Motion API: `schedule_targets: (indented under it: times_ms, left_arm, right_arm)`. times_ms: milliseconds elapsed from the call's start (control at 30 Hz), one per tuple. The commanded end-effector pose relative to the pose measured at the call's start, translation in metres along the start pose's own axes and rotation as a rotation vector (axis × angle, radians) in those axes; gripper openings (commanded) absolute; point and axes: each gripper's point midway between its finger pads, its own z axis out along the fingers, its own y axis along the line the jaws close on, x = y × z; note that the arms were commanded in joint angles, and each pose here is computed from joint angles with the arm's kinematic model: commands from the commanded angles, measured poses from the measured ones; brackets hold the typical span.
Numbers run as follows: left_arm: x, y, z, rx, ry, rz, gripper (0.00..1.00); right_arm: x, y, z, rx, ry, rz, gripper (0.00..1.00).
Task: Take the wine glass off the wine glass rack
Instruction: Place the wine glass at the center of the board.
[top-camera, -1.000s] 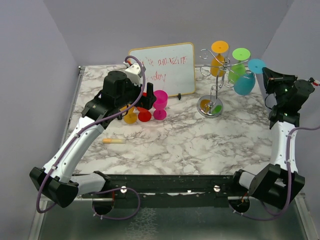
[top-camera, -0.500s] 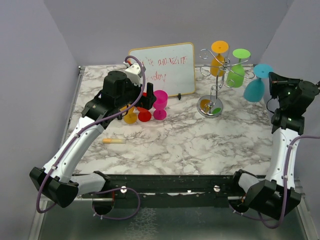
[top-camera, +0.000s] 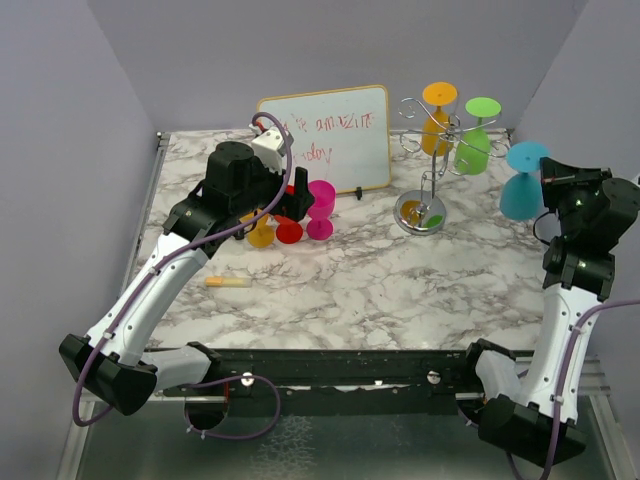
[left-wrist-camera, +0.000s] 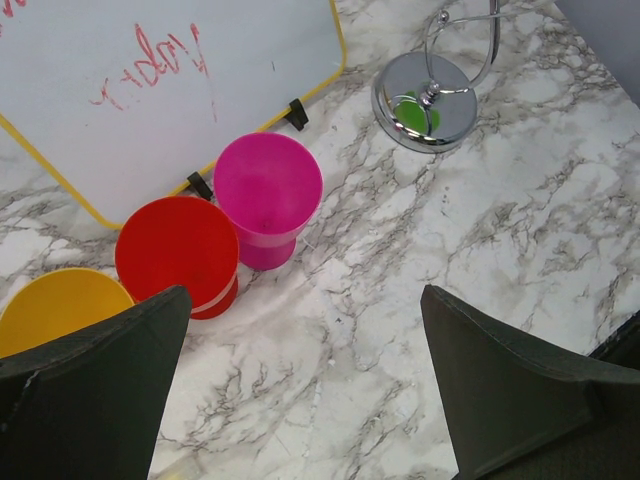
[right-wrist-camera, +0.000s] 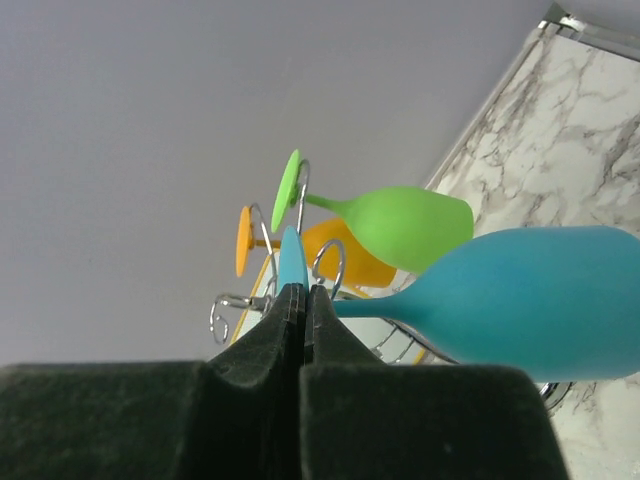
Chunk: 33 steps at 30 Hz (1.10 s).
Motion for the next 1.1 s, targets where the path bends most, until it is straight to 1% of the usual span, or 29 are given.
schedule_targets:
  times_ms: [0,133,267,333,400,467,500,533,567,667,733,867,967,1067]
  left_arm:
    - [-0.004,-0.005,-0.004,0.033,-0.01,0.009,0.99]
    - [-0.007,-0.008,-0.006,0.05,-0.017,0.014,0.99]
    - [-0.005,-0.017,-0.006,0.097,-0.012,0.004,0.99]
    - [-0.005,-0.022,-0.006,0.128,-0.011,-0.002,0.99]
    - [-0.006,-0.031,-0.007,0.18,-0.008,-0.005,0.99]
    - [-0.008,-0.041,-0.007,0.235,-0.007,-0.011,0.99]
    - [-0.01,-0.045,-0.007,0.258,-0.006,-0.02,0.99]
    - [-0.011,-0.05,-0.007,0.285,-0.008,-0.027,0.99]
    - [-0.015,-0.055,-0.008,0.309,-0.019,-0.035,0.99]
    - [-0.023,-0.062,-0.008,0.343,-0.054,-0.066,0.99]
    - [-0.03,-0.066,-0.011,0.367,-0.085,-0.079,0.99]
    - [-0.042,-0.08,-0.019,0.443,-0.139,-0.102,0.99]
    - [-0.047,-0.099,-0.025,0.566,-0.165,-0.132,0.99]
    - [-0.043,-0.116,-0.025,0.692,-0.139,-0.156,0.99]
  right_arm:
    - [0.028,0.017,-0.018,-0.109,0.144,-0.09,0.01]
    - [0.065,0.015,-0.042,-0.16,0.332,-0.098,0.0]
    - [0.097,-0.003,-0.067,-0.108,0.462,-0.125,0.01]
    - [0.111,-0.001,-0.077,-0.152,0.524,-0.127,0.0]
    - [0.124,0.013,-0.087,-0.283,0.602,-0.133,0.01]
    - [0.14,0.044,-0.112,-0.534,0.745,-0.16,0.01]
    - [0.143,0.06,-0.125,-0.655,0.791,-0.188,0.01]
    - [0.144,0.07,-0.134,-0.733,0.804,-0.225,0.0]
    - [0.145,0.075,-0.14,-0.763,0.807,-0.267,0.0]
    - [0.147,0.077,-0.146,-0.776,0.846,-0.361,0.01]
    - [0.15,0.077,-0.151,-0.799,0.881,-0.372,0.01]
    - [0.154,0.077,-0.161,-0.839,0.896,-0.39,0.01]
    - [0.162,0.077,-0.171,-0.875,0.945,-0.372,0.01]
    - [0.171,0.081,-0.186,-0.934,1.001,-0.366,0.01]
